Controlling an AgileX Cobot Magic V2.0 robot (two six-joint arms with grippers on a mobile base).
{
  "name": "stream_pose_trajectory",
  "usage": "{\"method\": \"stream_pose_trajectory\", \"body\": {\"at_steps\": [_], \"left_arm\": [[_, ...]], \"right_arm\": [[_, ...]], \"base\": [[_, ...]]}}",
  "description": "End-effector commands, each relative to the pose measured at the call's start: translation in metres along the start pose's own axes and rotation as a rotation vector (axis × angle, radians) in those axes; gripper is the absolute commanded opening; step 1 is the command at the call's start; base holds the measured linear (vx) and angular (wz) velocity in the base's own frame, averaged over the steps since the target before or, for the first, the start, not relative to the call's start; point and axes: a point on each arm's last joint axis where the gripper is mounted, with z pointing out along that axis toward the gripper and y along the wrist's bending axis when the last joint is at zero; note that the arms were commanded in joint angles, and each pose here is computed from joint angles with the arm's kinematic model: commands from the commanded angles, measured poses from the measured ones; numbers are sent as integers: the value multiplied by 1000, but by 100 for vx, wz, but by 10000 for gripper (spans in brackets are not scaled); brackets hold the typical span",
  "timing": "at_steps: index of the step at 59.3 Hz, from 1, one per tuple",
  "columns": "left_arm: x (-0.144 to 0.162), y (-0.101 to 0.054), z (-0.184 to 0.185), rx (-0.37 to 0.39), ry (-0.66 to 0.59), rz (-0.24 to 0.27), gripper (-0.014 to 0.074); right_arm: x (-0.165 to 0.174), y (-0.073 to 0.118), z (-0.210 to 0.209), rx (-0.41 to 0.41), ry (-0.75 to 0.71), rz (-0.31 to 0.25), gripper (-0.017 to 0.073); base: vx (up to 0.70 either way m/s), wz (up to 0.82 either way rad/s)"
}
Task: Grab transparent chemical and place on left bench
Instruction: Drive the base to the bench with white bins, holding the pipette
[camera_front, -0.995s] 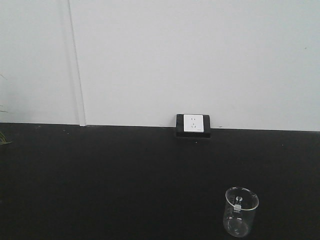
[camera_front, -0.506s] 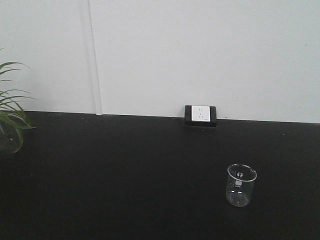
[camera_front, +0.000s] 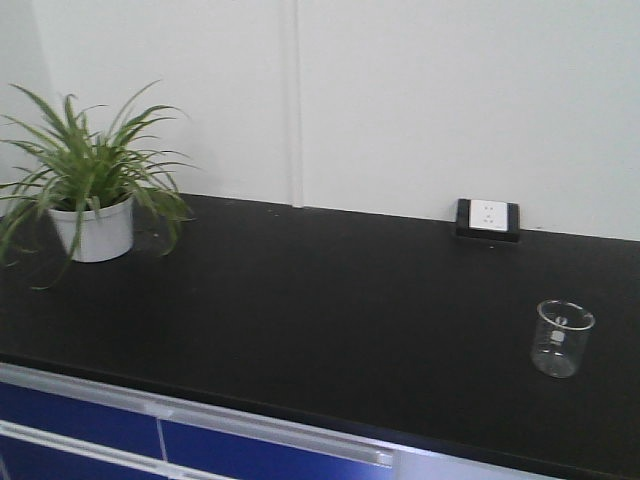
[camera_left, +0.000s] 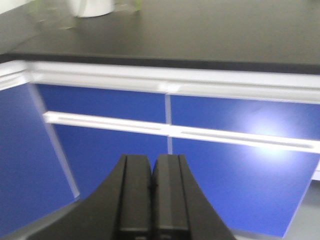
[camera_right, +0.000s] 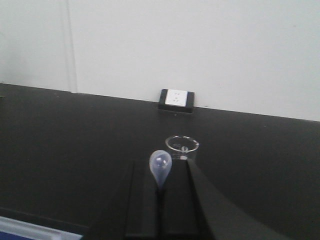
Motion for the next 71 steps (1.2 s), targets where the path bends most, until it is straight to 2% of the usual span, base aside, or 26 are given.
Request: {"method": "stream_pose_trajectory", "body": {"at_steps": [1, 34, 71], "left_arm": [[-3, 0, -1, -2, -81, -9, -3], [-3, 0, -1, -2, -81, -9, -3], [-3, 0, -1, -2, -81, -9, -3]], "right_arm": [[-15, 2, -1, -24, -89, -12, -4], [-15, 2, -1, -24, -89, -10, -4], [-15, 2, -1, -24, -89, -9, -4]], "base": [[-26, 54], [-22, 45], [-9, 34]]}}
